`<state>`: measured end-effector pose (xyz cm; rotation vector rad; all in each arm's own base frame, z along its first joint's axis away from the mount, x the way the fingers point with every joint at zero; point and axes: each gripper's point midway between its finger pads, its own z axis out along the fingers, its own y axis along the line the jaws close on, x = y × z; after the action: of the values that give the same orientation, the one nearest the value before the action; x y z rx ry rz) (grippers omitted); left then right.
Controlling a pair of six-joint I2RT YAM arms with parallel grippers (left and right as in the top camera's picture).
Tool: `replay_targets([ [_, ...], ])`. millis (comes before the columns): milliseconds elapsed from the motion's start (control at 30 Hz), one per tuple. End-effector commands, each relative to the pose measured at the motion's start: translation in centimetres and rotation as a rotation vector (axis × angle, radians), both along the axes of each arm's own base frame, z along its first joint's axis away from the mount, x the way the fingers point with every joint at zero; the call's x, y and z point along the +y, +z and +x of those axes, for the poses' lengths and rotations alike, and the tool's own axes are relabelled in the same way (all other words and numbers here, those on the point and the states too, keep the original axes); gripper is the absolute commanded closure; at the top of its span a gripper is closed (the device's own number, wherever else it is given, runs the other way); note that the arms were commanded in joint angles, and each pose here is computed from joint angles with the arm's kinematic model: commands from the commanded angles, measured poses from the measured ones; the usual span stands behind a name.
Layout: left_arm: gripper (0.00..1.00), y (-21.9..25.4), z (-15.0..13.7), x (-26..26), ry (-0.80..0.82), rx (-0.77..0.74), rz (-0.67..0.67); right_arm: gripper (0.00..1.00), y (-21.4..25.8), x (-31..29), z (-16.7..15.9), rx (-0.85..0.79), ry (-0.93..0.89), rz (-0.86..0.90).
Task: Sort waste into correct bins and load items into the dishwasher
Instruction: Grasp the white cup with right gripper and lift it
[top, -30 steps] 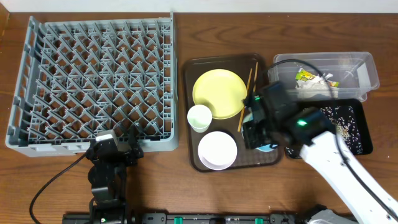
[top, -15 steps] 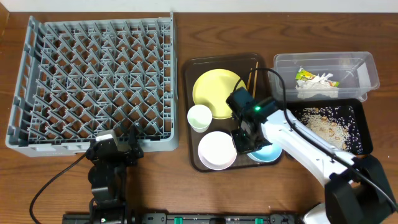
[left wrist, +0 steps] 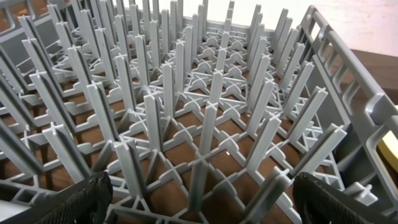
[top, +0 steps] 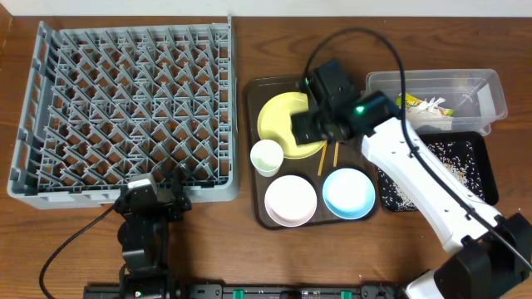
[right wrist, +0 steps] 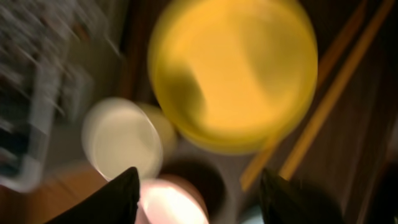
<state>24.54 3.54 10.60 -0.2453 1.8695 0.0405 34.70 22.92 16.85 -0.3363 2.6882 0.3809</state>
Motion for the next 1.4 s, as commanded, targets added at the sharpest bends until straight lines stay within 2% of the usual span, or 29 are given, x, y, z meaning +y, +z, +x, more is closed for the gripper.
replay_targets([
  [0,0.07,-1.6,-0.6,0.8,0.034,0.059,0.048,0.39,1.2,1.3,1.1,-0.041,-0.022,0.052],
  [300,0.06,-1.6,-0.6,0.8,0.034,0.059,0.048,0.42,-6.6,4.2,-0.1,0.182,0.007,0.035],
  [533,0.06,-1.6,-0.6,1.0,0.042,0.059,0.052,0.42,-5.8,5.0,-0.1,0.184,0.025,0.074],
  [667,0.06,-1.2,-0.4,0.8,0.042,0.036,0.018,0.44,-7.0,5.2,-1.0,0.224,0.038,0.045],
  [733,0.06,-0.5,-0.3,0.7,0.044,0.019,-0.006,0.49,-8.3,5.8,-1.5,0.251,0.051,0.026],
  [867,0.06,3.4,-0.4,-0.5,-0.023,0.002,-0.026,0.69,-10.9,6.1,-2.1,0.306,0.044,-0.006],
  [933,0.06,5.2,-0.8,-0.6,-0.023,0.013,-0.027,0.74,-11.4,6.1,-2.2,0.315,0.043,-0.013],
  [1000,0.06,7.3,-1.1,-0.9,-0.036,0.042,-0.036,0.80,-11.8,6.1,-2.2,0.321,0.044,-0.018],
  [1133,0.06,10.0,-0.8,-2.7,-0.119,0.151,-0.123,0.99,-12.0,6.3,-2.1,0.320,0.045,-0.017],
  [1233,0.06,11.1,0.2,-4.4,-0.200,0.228,-0.220,0.99,-11.9,6.4,-2.4,0.330,0.051,-0.010],
  [1367,0.07,11.5,2.0,-6.9,-0.340,0.267,-0.300,0.99,-8.8,6.7,-1.8,0.343,0.070,0.127],
])
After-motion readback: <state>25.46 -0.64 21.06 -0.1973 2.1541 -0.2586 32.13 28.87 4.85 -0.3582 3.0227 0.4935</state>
